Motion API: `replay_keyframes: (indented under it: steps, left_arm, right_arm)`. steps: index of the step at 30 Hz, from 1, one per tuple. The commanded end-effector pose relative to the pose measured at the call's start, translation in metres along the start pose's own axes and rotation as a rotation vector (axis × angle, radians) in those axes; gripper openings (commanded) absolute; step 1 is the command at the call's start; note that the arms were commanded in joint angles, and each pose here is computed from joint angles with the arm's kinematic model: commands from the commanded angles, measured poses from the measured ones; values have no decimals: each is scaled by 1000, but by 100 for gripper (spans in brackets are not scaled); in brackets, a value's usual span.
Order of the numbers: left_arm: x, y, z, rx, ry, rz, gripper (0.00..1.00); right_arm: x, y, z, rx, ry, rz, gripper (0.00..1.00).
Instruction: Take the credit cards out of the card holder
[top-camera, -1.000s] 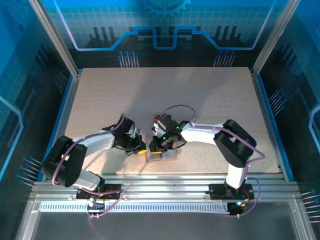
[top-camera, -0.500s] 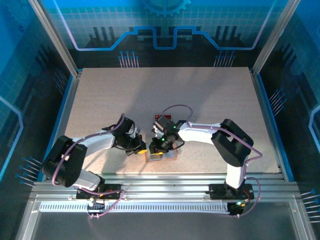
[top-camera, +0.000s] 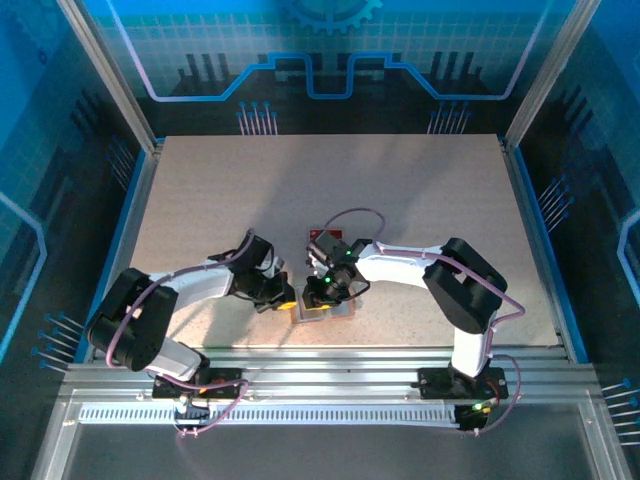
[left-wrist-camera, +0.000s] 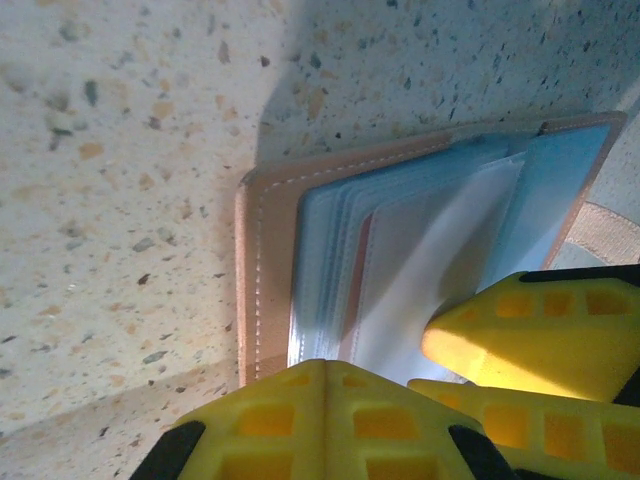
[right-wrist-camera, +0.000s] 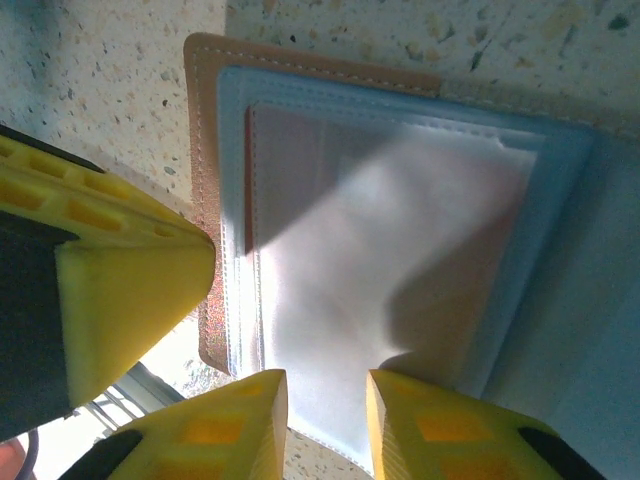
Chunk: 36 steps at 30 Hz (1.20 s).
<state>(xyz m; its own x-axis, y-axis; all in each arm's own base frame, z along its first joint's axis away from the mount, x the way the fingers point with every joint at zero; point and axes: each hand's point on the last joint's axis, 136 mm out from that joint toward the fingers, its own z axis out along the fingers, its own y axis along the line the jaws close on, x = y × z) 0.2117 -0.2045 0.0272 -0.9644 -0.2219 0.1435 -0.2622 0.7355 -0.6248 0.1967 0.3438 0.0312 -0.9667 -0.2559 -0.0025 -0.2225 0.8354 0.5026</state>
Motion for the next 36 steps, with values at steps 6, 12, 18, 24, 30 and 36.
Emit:
replay_keyframes:
  steps: [6, 12, 18, 24, 30, 36]
  left_arm:
    - [-1, -7, 1, 8, 8, 10, 2]
    - [0, -5, -1, -2, 1, 12, 1]
    - [0, -5, -1, -1, 0, 15, 1]
    - [-1, -9, -1, 15, 1, 15, 1]
    - [-2, -15, 0, 36, 0, 14, 1]
    - [-2, -21, 5, 53, 8, 17, 1]
  right_arm:
    - [-2, 32, 3, -158, -4, -5, 21]
    - [-1, 30, 16, -177, 16, 21, 19]
    - [6, 12, 20, -94, 36, 27, 19]
    - [10, -2, 12, -1, 42, 14, 21]
    - [11, -7, 5, 53, 44, 2, 22]
    - [10, -10, -1, 87, 39, -9, 22]
